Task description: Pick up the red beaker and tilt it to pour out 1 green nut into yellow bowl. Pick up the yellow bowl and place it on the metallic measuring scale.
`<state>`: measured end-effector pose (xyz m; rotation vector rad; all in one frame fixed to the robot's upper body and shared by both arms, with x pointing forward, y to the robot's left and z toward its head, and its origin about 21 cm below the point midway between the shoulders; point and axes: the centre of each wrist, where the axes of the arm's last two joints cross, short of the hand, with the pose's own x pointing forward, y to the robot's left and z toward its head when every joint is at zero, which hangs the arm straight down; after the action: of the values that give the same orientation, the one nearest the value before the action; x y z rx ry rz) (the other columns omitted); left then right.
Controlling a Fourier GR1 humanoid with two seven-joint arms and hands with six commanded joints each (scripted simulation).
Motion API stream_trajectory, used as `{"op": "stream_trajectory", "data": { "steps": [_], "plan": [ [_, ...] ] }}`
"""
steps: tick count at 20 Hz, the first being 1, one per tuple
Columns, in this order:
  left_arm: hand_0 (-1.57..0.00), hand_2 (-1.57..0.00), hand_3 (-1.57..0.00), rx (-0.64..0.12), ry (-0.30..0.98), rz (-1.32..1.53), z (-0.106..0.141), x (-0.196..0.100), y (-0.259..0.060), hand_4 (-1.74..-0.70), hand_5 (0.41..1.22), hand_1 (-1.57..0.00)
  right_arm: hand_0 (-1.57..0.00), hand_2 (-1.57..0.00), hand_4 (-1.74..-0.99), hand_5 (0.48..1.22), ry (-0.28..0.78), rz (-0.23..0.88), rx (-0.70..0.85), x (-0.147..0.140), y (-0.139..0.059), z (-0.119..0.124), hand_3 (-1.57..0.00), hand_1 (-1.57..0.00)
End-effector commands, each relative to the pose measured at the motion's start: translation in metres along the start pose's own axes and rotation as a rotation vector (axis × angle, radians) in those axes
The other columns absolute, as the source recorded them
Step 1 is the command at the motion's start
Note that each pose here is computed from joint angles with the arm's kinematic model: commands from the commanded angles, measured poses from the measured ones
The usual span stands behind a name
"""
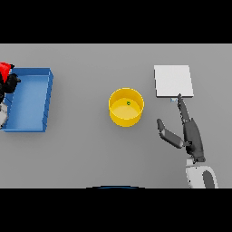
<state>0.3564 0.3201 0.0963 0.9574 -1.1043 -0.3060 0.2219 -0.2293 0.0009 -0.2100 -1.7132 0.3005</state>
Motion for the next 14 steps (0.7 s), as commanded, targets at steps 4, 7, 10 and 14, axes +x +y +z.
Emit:
{"op": "stream_trajectory", "data": {
  "steps": [4, 7, 10, 14],
  "plan": [
    [-1.57, -1.57, -1.50, -0.054, 0.020, -0.067, 0.001, -0.010, -0.002, -1.53, 0.865, -1.57, 0.00, 0.00, -1.197, 0.664, 0.004, 0.001, -0.003, -0.002, 0.002, 0.004, 0.00, 0.00],
    [-1.17, -0.96, -0.90, -0.183, 0.006, -0.103, 0.009, -0.006, 0.004, -1.12, 0.778, -0.94, 0.00, 0.00, -1.187, 0.664, 0.007, -0.001, -0.005, -0.003, 0.001, 0.003, 0.00, 0.00],
    [-0.60, -0.49, -0.46, -0.273, 0.010, -0.143, 0.012, -0.006, 0.011, -0.92, 0.723, -0.48, 0.00, 0.00, -1.182, 0.667, 0.001, 0.003, -0.001, -0.002, 0.002, 0.001, 0.00, 0.00],
    [-0.24, -0.20, -0.19, -0.312, 0.003, -0.126, 0.014, -0.004, 0.016, -0.82, 0.684, -0.20, 0.00, 0.00, -1.187, 0.666, 0.004, 0.004, 0.007, 0.002, -0.001, 0.004, 0.00, 0.00]
  ]
}}
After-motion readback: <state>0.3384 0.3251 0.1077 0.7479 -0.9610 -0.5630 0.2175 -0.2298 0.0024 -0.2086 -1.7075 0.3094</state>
